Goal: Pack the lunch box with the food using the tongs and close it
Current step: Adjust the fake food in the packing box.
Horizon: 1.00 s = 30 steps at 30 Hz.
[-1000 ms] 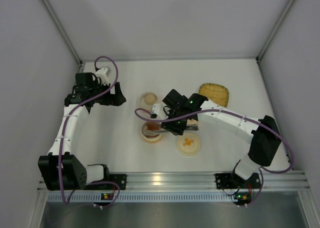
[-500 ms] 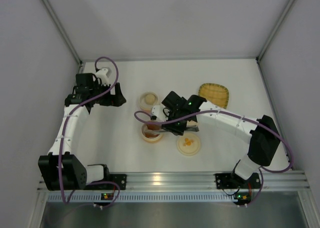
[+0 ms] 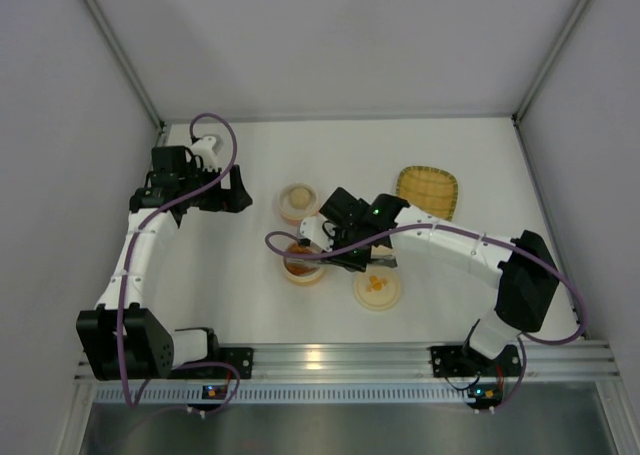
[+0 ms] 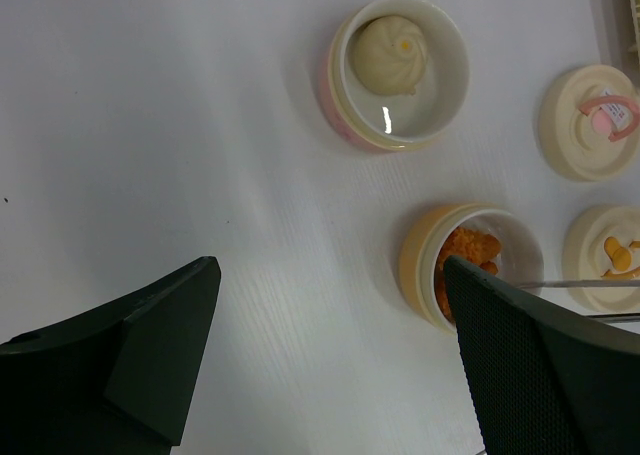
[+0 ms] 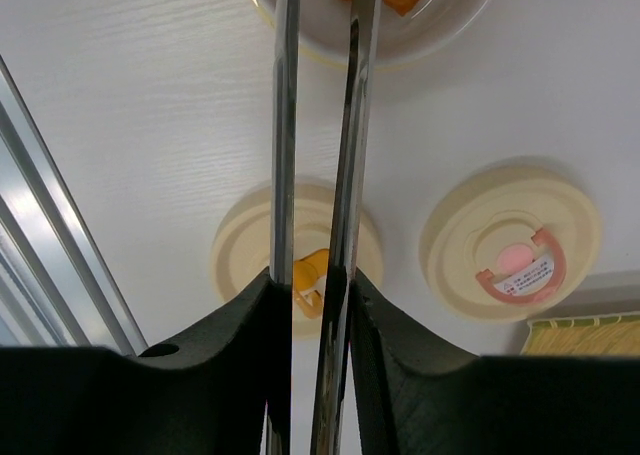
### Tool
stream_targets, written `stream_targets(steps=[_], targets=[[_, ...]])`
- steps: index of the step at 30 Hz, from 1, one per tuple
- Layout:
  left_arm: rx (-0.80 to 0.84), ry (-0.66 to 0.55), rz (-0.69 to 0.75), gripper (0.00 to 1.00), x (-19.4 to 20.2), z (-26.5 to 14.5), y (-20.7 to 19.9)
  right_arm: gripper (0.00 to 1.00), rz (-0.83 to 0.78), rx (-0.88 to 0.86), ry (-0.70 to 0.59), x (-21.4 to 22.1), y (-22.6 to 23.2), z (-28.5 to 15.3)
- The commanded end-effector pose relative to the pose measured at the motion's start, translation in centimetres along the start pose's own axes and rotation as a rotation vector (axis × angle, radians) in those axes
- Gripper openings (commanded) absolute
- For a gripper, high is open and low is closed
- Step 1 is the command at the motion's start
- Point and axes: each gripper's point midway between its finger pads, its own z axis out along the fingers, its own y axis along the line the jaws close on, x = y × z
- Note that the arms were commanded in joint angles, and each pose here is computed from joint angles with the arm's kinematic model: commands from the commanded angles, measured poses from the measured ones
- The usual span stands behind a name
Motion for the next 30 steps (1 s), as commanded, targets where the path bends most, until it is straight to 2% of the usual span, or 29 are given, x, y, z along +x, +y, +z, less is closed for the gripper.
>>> stream_targets(steps=[1, 3, 7, 15, 24, 30], targets=[[0.001, -0.061, 0.043, 0.98, -1.5, -0.4, 0.0, 0.31, -0.057, -0.003, -0.038, -1.5, 0.5, 0.1], [0.001, -0.061, 0.043, 0.98, -1.5, -0.4, 0.0, 0.28, -0.068, 0.008, -0.034, -1.5, 0.4, 0.1], [0.001, -0.063, 0.044, 0.98, -1.7, -0.4, 0.0, 0.14, -0.076, 0.022, -0.034, -1.5, 0.1, -0.1], [0.003, -0.064, 0.044, 0.98, -1.7, -0.5, -0.1, 0.01, -0.077, 0.039, -0.06, -1.8, -0.1, -1.2], [0.0, -0.061, 0.046, 0.98, -1.7, -0.5, 0.0, 0.0, -0.051, 0.047, -0.086, -2.2, -0.7, -2.6], [-0.003, -0.062, 0.045, 0.98, -1.7, -0.6, 0.0, 0.11, -0.016, 0.083, -0.146, -3.3, -1.8, -4.2]])
